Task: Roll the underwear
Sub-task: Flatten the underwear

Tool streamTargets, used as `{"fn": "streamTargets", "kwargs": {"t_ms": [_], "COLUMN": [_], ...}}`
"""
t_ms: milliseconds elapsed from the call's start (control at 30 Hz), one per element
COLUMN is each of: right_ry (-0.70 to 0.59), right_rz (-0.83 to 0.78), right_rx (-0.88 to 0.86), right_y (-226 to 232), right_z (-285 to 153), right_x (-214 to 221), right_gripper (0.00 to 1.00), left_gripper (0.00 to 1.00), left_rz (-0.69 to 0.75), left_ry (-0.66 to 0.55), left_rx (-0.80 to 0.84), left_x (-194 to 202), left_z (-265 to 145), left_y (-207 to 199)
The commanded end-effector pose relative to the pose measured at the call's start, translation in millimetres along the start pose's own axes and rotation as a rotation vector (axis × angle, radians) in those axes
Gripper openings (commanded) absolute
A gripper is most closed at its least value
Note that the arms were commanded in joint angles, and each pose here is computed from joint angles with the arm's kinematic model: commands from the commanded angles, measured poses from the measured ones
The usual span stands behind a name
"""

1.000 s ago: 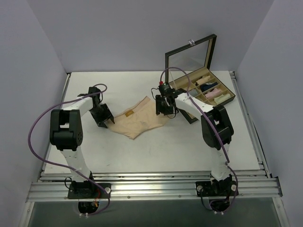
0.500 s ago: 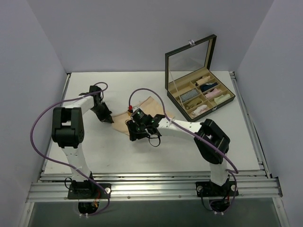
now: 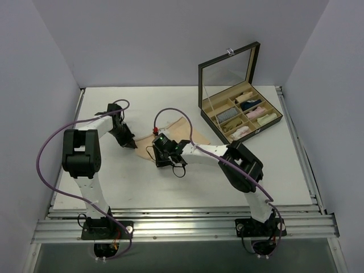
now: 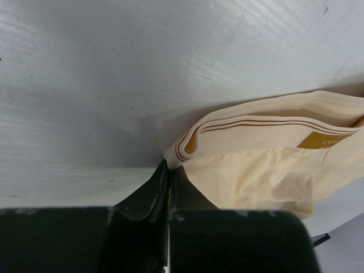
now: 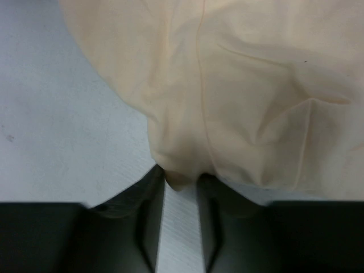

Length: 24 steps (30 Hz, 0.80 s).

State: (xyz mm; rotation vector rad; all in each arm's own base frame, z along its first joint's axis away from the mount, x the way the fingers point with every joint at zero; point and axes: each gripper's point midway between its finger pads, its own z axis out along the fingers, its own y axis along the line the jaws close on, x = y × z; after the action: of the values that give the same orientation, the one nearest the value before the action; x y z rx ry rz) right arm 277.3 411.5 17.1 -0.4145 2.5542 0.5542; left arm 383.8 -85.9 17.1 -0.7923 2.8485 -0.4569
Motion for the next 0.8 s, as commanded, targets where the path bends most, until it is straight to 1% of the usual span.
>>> {"fn": "streamTargets", "kwargs": {"t_ms": [0,33,67,100,133,167,200,233,267,300,367,467,600,700,767], "right_ry": [-0.065,-0.072,-0.037,-0.020,-0.018,0.013,0.068,0.085,0.140,0.176,0.228,0.256,0.238,0.224,0.230], "right_rz": [0.005,0.002,-0.015,-0.021,-0.030,-0.048,-0.090,-0.103,-0.115,-0.132,-0.143,-0.158,-0.139,-0.116,-0.103], "right_rx": [0.058,0.059,0.105,0.135,0.134,0.141,0.137,0.128,0.150,0.095,0.063,0.029,-0.023,-0.065,-0.073], "right_y": [-2.5,-2.7,-12.3,-17.0,-13.0,-16.7,-18.0,-15.9,-23.9,-16.6,-15.8,-14.1,-4.3,-1.0,-9.6], "right_z": [0.8,-3.2,-9.0,-16.7,-26.2,-33.5,-50.1,-60.1,-71.1,-83.2,-94.8,-105.0,-113.6,-112.7,-105.8], "right_x": [-15.5,-19.7,-13.8,-14.6,-23.8,-22.3,-14.9,-17.1,-8.3,-5.0,1.7,2.7,-17.4,-32.6,-39.1], "right_gripper": [0.19,0.12,0.03,0.00,0.00,0.00,0.00,0.00,0.00,0.00,0.00,0.00,0.00,0.00,0.00], "left_gripper": [0.02,0.02,0.02,0.02,0.02,0.02,0.02,0.02,0.02,0.02,0.02,0.02,0.02,0.02,0.02], "left_rz": [0.005,0.003,0.000,-0.001,-0.006,-0.006,-0.006,-0.005,-0.005,-0.004,0.003,0.012,0.009,0.018,0.030], "left_ry": [-0.021,-0.021,-0.024,-0.028,-0.029,-0.045,-0.051,-0.057,-0.069,-0.072,-0.079,-0.069,-0.055,-0.067,-0.091], "left_rx": [0.006,0.004,0.002,0.000,-0.004,0.008,0.012,0.019,0.034,0.045,0.070,0.071,0.052,0.033,0.030], "left_x": [0.0,0.3,1.3,1.8,3.3,2.6,3.0,3.2,3.6,4.8,9.8,19.3,29.9,28.0,19.7], "left_z": [-13.3,-14.7,-19.1,-21.6,-23.9,-30.9,-34.1,-37.2,-43.4,-46.5,-52.0,-51.0,-44.7,-45.2,-45.1], "left_y": [-3.4,-3.3,-3.4,-2.9,-1.3,-4.0,-4.8,-6.0,-9.5,-11.7,-16.5,-17.8,-8.4,-5.4,-7.8]}}
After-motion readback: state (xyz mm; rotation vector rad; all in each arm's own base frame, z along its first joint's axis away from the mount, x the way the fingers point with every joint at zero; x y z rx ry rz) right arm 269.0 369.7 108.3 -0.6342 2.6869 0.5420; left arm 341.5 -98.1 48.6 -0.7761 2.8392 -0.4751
